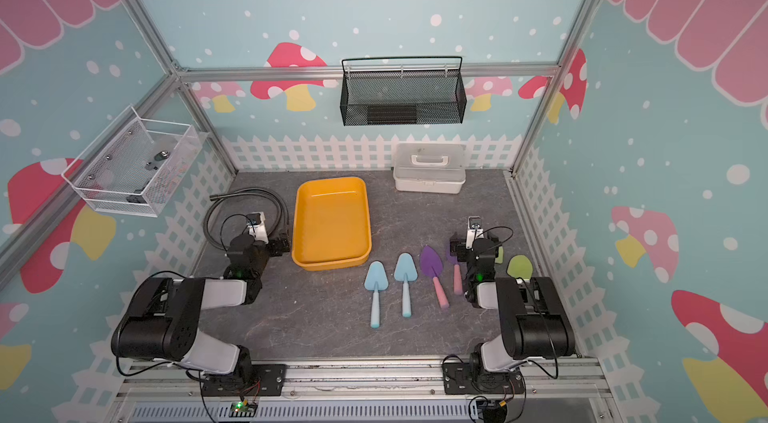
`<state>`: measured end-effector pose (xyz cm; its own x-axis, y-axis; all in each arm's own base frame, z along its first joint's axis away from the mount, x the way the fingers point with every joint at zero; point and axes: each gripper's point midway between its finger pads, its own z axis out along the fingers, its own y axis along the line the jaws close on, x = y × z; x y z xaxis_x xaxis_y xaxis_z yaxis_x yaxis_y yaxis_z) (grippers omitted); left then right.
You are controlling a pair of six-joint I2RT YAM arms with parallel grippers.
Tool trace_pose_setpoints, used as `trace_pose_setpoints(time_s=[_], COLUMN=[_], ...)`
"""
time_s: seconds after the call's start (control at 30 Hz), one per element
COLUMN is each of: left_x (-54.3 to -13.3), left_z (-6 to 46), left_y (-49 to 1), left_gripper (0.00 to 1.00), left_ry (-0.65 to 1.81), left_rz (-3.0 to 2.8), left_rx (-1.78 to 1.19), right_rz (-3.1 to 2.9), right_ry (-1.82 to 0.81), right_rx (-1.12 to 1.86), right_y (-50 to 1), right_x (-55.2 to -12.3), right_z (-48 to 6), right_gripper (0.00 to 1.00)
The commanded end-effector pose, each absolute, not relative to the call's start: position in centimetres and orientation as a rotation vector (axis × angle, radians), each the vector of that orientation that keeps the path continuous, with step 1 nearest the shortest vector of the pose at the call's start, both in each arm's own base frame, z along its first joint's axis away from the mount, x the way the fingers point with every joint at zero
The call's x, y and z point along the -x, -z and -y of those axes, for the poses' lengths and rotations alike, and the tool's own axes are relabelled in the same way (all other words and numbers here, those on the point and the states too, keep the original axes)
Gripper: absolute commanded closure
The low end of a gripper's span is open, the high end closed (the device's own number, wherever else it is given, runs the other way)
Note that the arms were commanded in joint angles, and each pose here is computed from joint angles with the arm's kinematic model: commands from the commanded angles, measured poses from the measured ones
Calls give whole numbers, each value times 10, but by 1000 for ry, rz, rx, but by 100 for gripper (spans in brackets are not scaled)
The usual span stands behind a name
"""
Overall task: Put the shovel into the storage box
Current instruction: Pick up the shovel from the center of the board.
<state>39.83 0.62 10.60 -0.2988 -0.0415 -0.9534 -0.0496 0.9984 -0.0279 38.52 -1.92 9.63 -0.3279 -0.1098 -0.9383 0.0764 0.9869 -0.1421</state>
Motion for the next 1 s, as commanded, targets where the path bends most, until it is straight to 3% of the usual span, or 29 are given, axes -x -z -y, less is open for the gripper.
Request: trace_pose_setpoints(time_s=[0.0, 0.97], left_x=[-405, -405], left_z=[-9, -7], left_y=[-115, -117], left_gripper=[1, 1], left_ry=[-15, -9], left_rz=[-1846, -1839], left_rx=[81, 66], right_rz=[-1881, -1879], right_ry=[209, 212], right_rx=[16, 14], right_y=[-100, -101], right_x=[-389, -389], right_z=[23, 24], right_gripper=[1, 1])
